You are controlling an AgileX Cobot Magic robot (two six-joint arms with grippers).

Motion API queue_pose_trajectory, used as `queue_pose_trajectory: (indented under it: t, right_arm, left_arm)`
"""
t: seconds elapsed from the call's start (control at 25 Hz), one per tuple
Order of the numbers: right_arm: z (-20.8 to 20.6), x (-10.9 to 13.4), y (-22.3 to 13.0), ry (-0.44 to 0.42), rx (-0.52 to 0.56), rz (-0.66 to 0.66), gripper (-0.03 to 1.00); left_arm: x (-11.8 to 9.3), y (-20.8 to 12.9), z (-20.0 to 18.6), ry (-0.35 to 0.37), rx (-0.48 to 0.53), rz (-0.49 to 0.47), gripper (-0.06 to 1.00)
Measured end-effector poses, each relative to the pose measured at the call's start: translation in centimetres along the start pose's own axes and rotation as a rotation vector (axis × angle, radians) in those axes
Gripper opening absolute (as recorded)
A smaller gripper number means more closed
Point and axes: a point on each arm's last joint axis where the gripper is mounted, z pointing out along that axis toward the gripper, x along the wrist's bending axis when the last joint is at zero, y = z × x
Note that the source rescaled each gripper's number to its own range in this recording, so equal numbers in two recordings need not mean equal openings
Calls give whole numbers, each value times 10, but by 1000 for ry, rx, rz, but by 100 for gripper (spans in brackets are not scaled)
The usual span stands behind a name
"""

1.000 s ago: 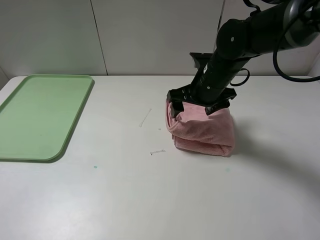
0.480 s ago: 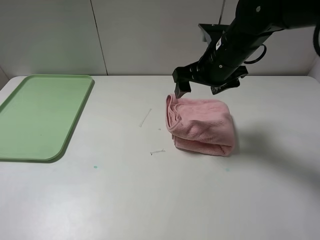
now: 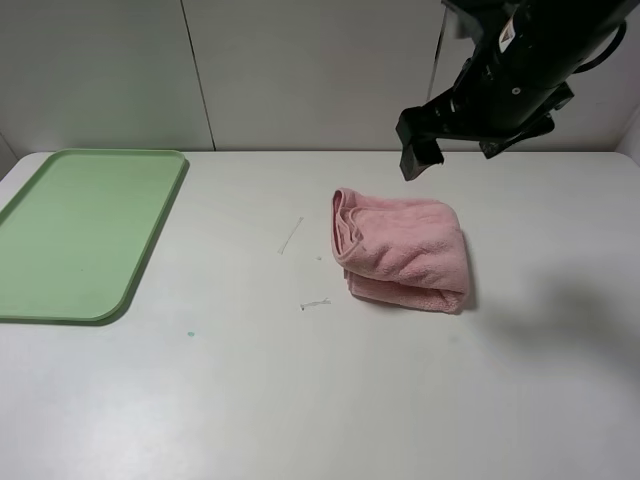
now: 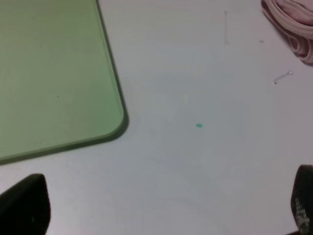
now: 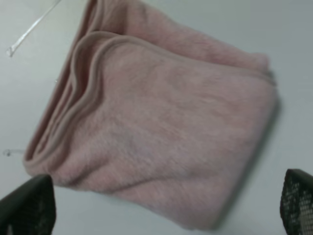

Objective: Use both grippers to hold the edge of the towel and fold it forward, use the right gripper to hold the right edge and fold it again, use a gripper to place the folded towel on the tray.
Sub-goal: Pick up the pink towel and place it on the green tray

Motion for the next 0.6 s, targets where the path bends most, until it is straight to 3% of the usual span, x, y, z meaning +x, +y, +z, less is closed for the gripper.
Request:
queue_pose_trajectory:
  t: [0.28,0.6]
  right_arm:
    - [-43,-7,-10,-19,-100,-9,100]
    - [-67,-14,-63,-9,-157,-6,100]
  left_arm:
    - [0,0,0,0,0,0,99]
    - [0,0,0,0,0,0,99]
